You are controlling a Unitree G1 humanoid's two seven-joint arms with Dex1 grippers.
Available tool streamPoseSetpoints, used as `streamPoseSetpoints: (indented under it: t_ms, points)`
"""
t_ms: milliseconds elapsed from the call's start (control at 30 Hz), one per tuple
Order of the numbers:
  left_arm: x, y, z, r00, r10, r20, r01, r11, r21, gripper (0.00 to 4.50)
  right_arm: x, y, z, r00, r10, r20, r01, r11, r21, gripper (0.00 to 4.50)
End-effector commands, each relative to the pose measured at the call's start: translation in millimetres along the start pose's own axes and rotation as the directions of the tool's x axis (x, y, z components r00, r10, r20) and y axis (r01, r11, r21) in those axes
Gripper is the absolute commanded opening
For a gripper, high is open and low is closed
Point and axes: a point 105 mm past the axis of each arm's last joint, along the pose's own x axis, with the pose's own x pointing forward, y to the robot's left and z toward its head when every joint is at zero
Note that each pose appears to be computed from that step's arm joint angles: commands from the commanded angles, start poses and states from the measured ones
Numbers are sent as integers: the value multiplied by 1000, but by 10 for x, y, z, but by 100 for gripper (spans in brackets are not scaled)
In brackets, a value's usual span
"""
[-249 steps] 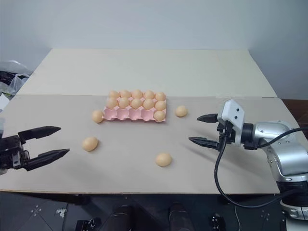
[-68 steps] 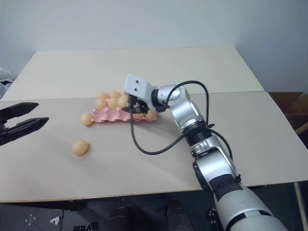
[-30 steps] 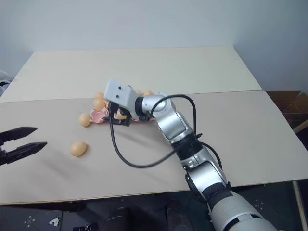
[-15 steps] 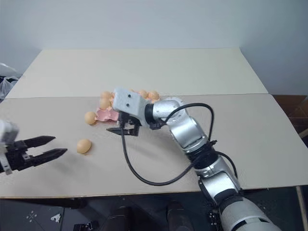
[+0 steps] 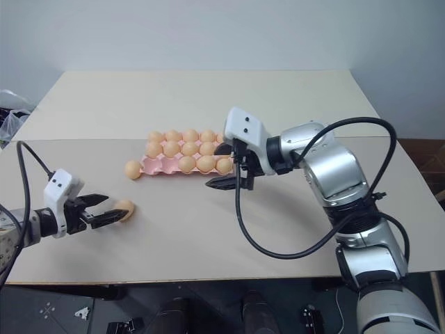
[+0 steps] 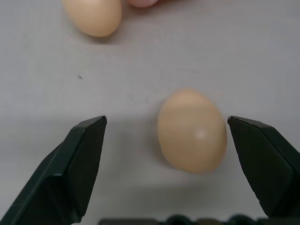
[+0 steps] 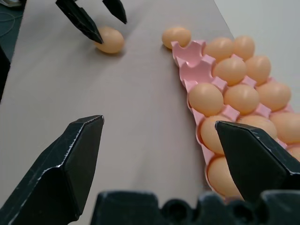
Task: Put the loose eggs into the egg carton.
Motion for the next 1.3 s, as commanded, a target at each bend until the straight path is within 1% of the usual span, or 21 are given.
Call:
streamPoseSetpoints:
  t_ms: [33,200,300,433,467,500,533,633,800,900,933,1033,1100,1200,1300]
  points:
    - [45,19,88,1000,18,26,-18,1000,13,450,-106,-11,102,999,-23,32,24,999,-26,447]
    - [124,-31,76,1000,-4,3,4,1000,10,450,-165,4,44,999,-38,21,38,999,-12,447]
    - [155,-25,34,1000,6,-28,-6,1000,10,383,-202,14,-7,999,-38,8,38,999,3,450]
    - [175,20,29,1000,20,-15,-20,1000,-8,252,-272,10,-117,999,-42,-22,42,999,34,450]
    - [177,30,42,1000,18,-5,-18,1000,-9,233,-286,5,-126,999,-45,-23,46,998,39,450]
    - [172,37,61,1000,17,5,-17,1000,-10,195,-299,3,-132,999,-47,-24,48,998,41,450]
    - [163,46,85,1000,19,18,-19,1000,-5,184,-309,3,-138,998,-50,-24,51,998,44,450]
    - [126,70,134,999,22,45,-22,1000,-3,184,-317,6,-144,998,-54,-23,55,997,52,450]
    - [-160,58,250,998,-32,63,27,997,77,184,-353,28,-191,998,-66,-23,67,996,63,450]
    - [-237,65,388,994,-51,93,43,995,89,184,-366,17,-208,997,-74,-20,76,994,81,450]
    - [-231,73,475,992,-52,116,41,995,95,184,-370,7,-221,997,-79,-22,81,993,87,450]
    - [-128,76,727,981,-66,183,48,994,102,184,-383,-29,-241,996,-91,-13,92,988,127,450]
    - [-12,48,826,973,-102,205,81,991,108,184,-394,-62,-243,995,-103,-4,102,982,162,450]
    - [198,7,895,969,-149,198,122,982,141,184,-405,-118,-259,992,-130,-6,129,973,189,450]
    - [408,26,975,965,-167,202,137,979,152,184,-406,-157,-258,987,-162,-8,160,966,205,450]
